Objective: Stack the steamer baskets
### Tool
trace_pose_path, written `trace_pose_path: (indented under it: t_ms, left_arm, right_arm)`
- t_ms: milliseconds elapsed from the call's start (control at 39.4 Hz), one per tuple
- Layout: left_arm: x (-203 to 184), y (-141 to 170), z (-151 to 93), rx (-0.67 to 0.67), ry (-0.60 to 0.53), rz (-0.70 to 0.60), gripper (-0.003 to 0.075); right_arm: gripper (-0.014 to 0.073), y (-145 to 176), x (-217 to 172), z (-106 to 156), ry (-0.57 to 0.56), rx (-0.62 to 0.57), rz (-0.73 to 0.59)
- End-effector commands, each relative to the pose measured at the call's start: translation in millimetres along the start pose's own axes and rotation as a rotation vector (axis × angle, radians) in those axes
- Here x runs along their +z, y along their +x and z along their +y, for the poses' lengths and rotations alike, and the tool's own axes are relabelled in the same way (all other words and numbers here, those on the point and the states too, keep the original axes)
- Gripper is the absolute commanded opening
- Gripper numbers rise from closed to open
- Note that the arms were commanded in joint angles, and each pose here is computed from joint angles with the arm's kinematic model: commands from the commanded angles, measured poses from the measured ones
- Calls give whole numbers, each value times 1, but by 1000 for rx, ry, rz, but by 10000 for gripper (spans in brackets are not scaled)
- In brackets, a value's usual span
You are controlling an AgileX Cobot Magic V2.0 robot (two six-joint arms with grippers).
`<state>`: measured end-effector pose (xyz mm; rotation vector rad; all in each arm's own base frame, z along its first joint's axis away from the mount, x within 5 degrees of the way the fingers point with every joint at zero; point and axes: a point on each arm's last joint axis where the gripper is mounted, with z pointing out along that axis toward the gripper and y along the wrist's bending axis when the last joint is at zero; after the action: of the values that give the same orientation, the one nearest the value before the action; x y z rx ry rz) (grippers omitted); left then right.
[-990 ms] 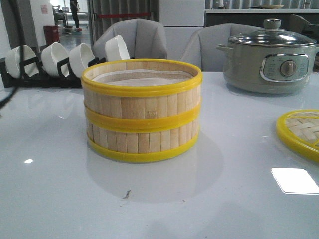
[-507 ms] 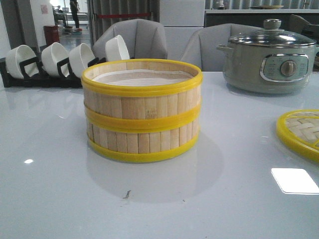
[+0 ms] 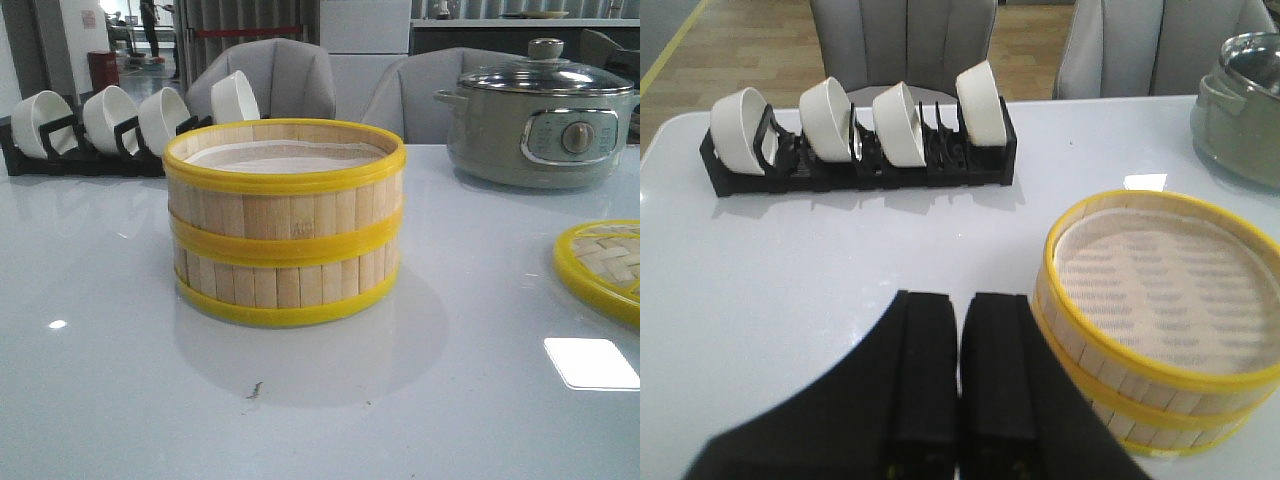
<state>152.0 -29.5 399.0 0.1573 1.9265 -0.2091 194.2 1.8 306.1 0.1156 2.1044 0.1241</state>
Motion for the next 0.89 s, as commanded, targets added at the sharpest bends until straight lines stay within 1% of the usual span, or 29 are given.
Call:
trace_pose_path:
  t_ms: [0, 152, 228, 381, 558, 863]
  left_arm:
    - [-8, 10, -2, -8, 13, -117, 87]
    - [-13, 45, -2, -10, 17, -164, 87]
    - [-11, 58, 0, -15, 9, -186, 87]
    - [-3, 81, 2, -21, 0, -167, 87]
    - [3, 93, 0, -15, 20, -153, 87]
    - [4, 94, 0, -12, 18, -163, 87]
  right_arm:
    - [465, -17, -6, 2, -5, -7, -101]
    - [465, -16, -6, 2, -6, -7, -88]
    - [465, -16, -6, 2, -6, -7, -85]
    - [465, -16, -6, 2, -6, -7, -85]
    - [465, -16, -6, 2, -6, -7, -85]
    - [465, -16, -6, 2, -6, -7, -85]
